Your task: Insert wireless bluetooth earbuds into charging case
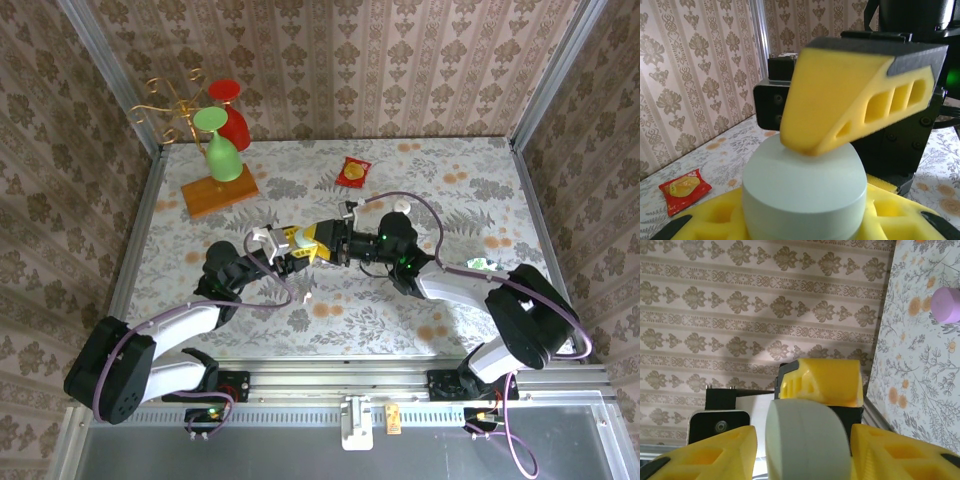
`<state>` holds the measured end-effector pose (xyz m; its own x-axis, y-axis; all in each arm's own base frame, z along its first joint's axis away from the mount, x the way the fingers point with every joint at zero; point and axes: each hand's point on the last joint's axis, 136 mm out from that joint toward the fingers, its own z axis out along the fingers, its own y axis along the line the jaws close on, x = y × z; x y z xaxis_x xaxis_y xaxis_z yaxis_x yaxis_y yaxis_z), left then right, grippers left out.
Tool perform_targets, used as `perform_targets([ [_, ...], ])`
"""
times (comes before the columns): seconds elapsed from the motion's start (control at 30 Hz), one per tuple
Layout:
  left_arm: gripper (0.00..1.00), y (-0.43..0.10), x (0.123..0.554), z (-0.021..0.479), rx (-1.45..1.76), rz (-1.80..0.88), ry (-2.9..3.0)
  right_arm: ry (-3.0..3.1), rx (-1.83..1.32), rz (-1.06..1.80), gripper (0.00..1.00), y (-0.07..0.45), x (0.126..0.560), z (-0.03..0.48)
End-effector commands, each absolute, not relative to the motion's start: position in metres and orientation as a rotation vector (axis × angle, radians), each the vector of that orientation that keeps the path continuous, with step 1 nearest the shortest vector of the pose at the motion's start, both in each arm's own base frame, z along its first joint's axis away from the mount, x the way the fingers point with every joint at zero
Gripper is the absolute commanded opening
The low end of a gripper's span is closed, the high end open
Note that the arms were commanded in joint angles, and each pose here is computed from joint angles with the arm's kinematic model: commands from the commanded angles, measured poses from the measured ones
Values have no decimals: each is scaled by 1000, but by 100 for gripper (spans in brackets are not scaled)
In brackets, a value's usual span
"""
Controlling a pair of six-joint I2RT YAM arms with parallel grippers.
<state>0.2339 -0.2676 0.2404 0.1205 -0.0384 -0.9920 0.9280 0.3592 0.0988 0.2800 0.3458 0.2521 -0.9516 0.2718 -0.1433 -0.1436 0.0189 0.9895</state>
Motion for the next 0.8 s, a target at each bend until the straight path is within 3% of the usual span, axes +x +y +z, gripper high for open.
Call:
perform_targets([
  [0.0, 25, -264, 232, 242, 939, -884, 1230, 1899, 77, 2097, 39, 346, 274, 277],
  [0.13, 26, -262, 236, 239, 922, -860, 1247, 1907, 85, 2098, 28, 347, 276, 275],
  [0.23, 32, -262, 236, 237, 926, -863, 1253, 1899, 100, 2088, 26, 345, 280, 271],
  [0.27, 37, -262, 236, 235, 928, -864, 1260, 1901, 106, 2078, 26, 344, 283, 269],
  [0.37, 75, -259, 238, 228, 915, -841, 1299, 1927, 139, 1997, 27, 336, 297, 257],
  [0.53, 98, -246, 248, 193, 924, -681, 1464, 2052, 268, 1684, 28, 307, 338, 207],
  [0.77, 100, -230, 264, 151, 925, -483, 1649, 2180, 435, 1292, 28, 271, 405, 142],
])
